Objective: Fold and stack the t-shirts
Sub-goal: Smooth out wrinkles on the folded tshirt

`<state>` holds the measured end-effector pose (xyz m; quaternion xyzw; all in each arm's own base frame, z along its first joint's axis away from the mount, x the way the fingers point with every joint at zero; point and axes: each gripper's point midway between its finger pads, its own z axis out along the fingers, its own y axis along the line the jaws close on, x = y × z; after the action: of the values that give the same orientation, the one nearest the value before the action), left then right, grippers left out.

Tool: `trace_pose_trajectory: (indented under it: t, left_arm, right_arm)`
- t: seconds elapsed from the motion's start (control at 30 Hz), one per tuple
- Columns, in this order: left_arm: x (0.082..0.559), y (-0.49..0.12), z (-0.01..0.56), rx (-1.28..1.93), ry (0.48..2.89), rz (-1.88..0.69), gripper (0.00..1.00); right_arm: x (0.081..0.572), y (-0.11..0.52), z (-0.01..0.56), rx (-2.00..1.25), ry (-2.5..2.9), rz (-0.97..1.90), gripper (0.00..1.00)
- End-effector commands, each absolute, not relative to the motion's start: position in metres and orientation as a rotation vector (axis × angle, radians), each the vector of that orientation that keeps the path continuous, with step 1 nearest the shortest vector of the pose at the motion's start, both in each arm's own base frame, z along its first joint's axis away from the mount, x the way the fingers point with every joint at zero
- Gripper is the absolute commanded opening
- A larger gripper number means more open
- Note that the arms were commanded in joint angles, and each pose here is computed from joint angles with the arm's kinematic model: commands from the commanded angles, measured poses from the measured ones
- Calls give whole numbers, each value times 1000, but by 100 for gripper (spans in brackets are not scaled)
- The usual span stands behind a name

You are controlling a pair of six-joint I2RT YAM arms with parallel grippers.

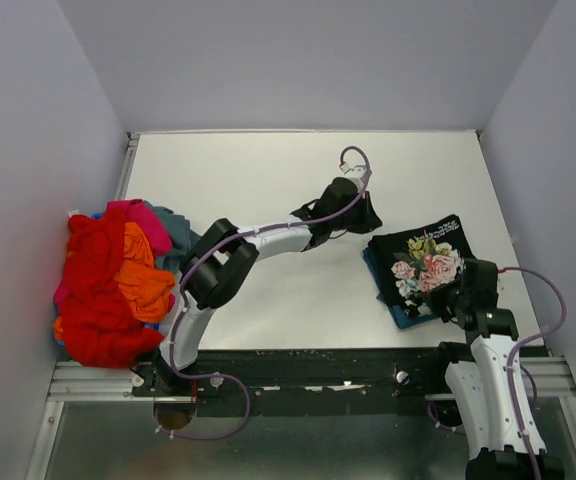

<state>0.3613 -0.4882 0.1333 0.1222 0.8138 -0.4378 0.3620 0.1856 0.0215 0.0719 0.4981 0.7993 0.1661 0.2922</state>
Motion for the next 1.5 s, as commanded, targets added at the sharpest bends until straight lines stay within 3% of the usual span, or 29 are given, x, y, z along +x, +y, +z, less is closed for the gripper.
trace_pose_trajectory:
  t: [0.0,0.13,0.37,0.63,0.87,1.17,1.47]
  left_arm:
    - [366,-491,95,305,2185,-1095,9]
    - [367,-489,69,306,2229,-1064,8]
    - [371,-479,46,270,2270,-1009,7]
    - [375,-459,119,287,2143,-980,7]
    - [351,-468,157,336,2083,-1044,8]
    - [346,-500,109,387,2155,-1101,7]
    - [360,-492,60,355,2238,-1038,6]
  right_arm:
    - [175,37,47,1372,2271,485,1]
    - [152,23,29,1526,2335,293,1]
    - [152,25,14,1540,2372,281,1]
    - [170,17,69,1407,2301,296,1]
    - [158,32,58,1417,2362,378,1]
    - [135,34,14,1495,2442,315,1]
    - [139,30,24,1475,2461,287,1]
